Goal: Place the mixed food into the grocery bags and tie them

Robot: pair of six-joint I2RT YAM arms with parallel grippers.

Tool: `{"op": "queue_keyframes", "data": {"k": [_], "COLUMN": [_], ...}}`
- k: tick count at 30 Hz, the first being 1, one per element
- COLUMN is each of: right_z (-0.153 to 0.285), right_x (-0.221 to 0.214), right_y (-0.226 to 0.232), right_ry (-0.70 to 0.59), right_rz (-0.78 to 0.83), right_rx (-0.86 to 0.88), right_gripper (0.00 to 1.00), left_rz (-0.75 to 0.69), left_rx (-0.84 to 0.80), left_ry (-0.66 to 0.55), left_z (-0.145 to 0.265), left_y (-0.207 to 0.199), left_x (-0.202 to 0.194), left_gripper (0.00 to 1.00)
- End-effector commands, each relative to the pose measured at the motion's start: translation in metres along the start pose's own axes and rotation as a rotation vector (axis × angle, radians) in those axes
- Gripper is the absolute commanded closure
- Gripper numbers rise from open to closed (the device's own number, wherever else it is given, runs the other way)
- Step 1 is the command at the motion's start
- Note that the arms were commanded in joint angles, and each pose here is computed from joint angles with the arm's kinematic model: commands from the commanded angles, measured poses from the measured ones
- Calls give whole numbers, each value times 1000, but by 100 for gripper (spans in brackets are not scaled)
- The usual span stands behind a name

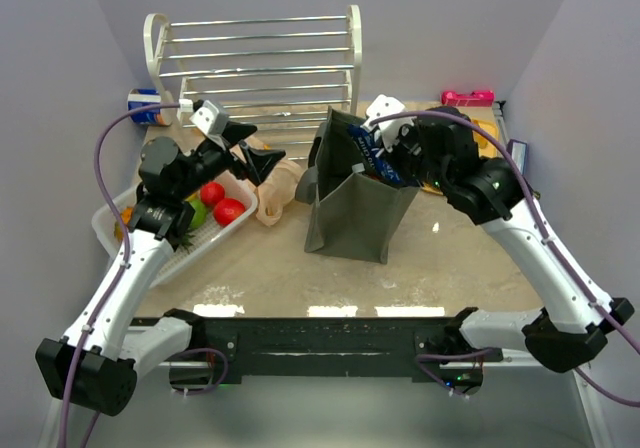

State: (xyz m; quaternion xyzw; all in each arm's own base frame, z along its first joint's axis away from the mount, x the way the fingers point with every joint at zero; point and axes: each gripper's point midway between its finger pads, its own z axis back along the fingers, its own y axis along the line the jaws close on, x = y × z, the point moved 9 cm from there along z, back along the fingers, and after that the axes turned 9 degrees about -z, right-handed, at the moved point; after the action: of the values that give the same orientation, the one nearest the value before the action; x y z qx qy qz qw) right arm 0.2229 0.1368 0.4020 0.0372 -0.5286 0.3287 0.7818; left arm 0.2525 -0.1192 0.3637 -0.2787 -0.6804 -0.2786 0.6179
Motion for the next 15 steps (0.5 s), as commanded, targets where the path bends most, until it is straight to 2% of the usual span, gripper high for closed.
{"op": "queue_keyframes", "data": {"k": [1,6,8,10,11,12,13,14,15], "right_z": [0,-56,-63,-74,-76,-77,-80,-81,-80], "right_x": [13,12,14,11,10,9,7,8,9], "right_y": [0,7,7,10,10,10,9,7,6], "right_ry": [25,193,222,261,271,278,290,284,279], "right_rz": [50,54,45,40,42,43,35,22,11], "right_rx": [127,169,172,173,172,171,143,122,104], "right_gripper": [100,100,100,95,89,81,64,33,21], "left_rz": [-33,10,25,46,46,57,62,69,83], "left_rx": [0,-24,-32,-29,-46,-41,-46,-64,-54], "left_ry": [-28,-6,5,32,34,47,47,55,75], "left_z": [-1,-9,-13,-20,-23,-28,-30,-35,-39], "left_y": [2,4,3,4,-1,-1,-3,-10,-10], "left_x": [6,-3,-3,-4,-3,-6,-3,-4,-7], "left_gripper": [0,0,0,0,0,0,0,0,0]}}
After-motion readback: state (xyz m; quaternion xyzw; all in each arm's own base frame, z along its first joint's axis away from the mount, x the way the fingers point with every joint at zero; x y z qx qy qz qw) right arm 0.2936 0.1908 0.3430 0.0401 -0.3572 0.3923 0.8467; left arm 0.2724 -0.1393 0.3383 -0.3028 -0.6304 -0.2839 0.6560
